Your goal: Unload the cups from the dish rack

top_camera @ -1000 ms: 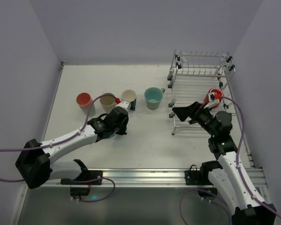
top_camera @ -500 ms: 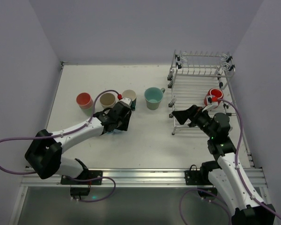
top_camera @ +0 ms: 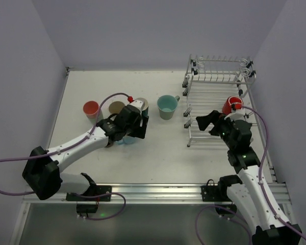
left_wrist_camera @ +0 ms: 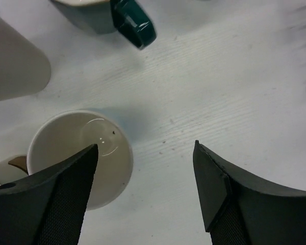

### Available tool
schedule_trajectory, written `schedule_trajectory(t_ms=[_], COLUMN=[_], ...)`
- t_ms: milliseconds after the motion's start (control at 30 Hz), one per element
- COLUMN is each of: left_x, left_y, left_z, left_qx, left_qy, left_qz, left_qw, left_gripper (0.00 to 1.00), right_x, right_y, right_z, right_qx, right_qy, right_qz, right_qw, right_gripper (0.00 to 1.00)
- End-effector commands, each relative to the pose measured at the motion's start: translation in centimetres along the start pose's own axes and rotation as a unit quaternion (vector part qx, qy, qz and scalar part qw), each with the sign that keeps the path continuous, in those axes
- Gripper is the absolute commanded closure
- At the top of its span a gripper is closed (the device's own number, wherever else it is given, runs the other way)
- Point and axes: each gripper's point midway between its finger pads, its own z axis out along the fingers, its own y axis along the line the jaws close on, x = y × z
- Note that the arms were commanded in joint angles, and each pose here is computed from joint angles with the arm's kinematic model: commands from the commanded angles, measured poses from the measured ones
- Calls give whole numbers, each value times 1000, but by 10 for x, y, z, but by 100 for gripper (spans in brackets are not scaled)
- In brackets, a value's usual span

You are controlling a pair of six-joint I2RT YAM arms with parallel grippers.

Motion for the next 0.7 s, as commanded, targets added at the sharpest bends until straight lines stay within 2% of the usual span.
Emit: schedule_trajectory(t_ms=[0, 133, 333, 467, 667], left_x=[-69, -108, -116, -93, -70], left_y=[-37, -52, -53, -44, -41], left_z=[-57, -128, -209, -212, -191], left_qx=[107, 185, 257, 261, 261], left_qy=[-107, -206, -311, -328, -319], left_qz=[8, 9, 42, 66, 77], left_qw=[988, 961, 914, 906, 908], left_gripper=[22, 19, 13, 4, 1], right_x=[-44, -67, -92, -113, -117], right_y=[-14, -38, -100, -133, -164], right_z=[-7, -7, 1, 9, 27], right_qx=[75, 150, 292, 323, 363], right_qy=[-59, -93, -114, -123, -97], right_qz=[-39, -50, -78, -53, -56], right_qw=[995, 983, 946, 937, 925], right_gripper=[1, 1, 1, 1, 1])
